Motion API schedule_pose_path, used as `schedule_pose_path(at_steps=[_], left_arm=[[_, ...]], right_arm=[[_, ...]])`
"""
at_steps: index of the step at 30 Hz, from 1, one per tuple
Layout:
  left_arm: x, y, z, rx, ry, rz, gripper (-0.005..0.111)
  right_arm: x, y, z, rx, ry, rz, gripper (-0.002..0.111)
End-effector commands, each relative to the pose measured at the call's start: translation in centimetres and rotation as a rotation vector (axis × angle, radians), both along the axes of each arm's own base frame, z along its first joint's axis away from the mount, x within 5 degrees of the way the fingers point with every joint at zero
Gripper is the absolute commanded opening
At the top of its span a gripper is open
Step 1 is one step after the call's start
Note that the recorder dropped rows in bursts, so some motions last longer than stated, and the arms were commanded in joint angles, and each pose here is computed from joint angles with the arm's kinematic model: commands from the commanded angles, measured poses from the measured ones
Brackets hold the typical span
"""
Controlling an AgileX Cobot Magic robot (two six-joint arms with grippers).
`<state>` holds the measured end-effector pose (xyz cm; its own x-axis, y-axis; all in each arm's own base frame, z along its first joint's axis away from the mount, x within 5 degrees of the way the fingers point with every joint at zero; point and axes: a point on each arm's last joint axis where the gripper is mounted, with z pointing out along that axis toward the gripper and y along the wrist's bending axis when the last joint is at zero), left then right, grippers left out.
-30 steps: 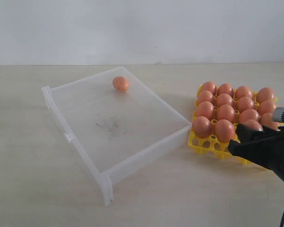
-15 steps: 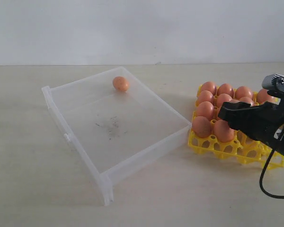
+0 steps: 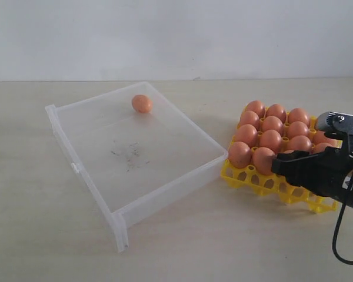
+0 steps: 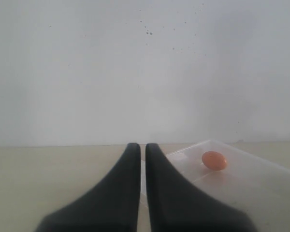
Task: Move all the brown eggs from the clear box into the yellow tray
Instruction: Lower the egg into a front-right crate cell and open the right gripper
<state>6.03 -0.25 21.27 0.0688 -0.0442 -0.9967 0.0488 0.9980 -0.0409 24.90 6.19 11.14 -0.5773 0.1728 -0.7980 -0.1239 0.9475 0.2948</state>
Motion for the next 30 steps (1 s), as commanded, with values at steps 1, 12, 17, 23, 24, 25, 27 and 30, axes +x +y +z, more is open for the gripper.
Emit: schedule_pose_path(at_steps=[1, 12, 17, 23, 24, 25, 27, 30], left_arm=[[0.0, 0.0, 0.2, -0.001, -0.013, 0.002, 0.004], [0.0, 0.0, 0.2, -0.001, -0.013, 0.002, 0.004], [0.0, 0.0, 0.2, -0.001, -0.013, 0.002, 0.004], [0.0, 0.0, 0.2, -0.001, -0.013, 0.002, 0.004], [0.0, 0.0, 0.2, -0.001, -0.013, 0.002, 0.004], [0.0, 0.0, 0.2, -0.001, -0.013, 0.002, 0.004], [0.0, 0.0, 0.2, -0.001, -0.013, 0.002, 0.004], [0.0, 0.0, 0.2, -0.001, -0.013, 0.002, 0.004]], right_arm=[[-0.6, 0.0, -0.6, -0.039, 0.042, 0.046, 0.0], [-0.6, 0.1, -0.6, -0.093, 0.022, 0.086, 0.005], [-0.6, 0.1, -0.6, -0.097, 0.02, 0.089, 0.038], [-0.5, 0.1, -0.3, -0.089, -0.009, 0.087, 0.062], [-0.5, 0.1, -0.1, -0.087, -0.02, 0.086, 0.062], [-0.4, 0.1, 0.2, -0.083, -0.035, 0.086, 0.062], [-0.4, 0.1, 1.3, -0.081, -0.081, 0.086, 0.062], [-0.6, 0.0, 4.0, -0.079, -0.18, 0.086, 0.062]])
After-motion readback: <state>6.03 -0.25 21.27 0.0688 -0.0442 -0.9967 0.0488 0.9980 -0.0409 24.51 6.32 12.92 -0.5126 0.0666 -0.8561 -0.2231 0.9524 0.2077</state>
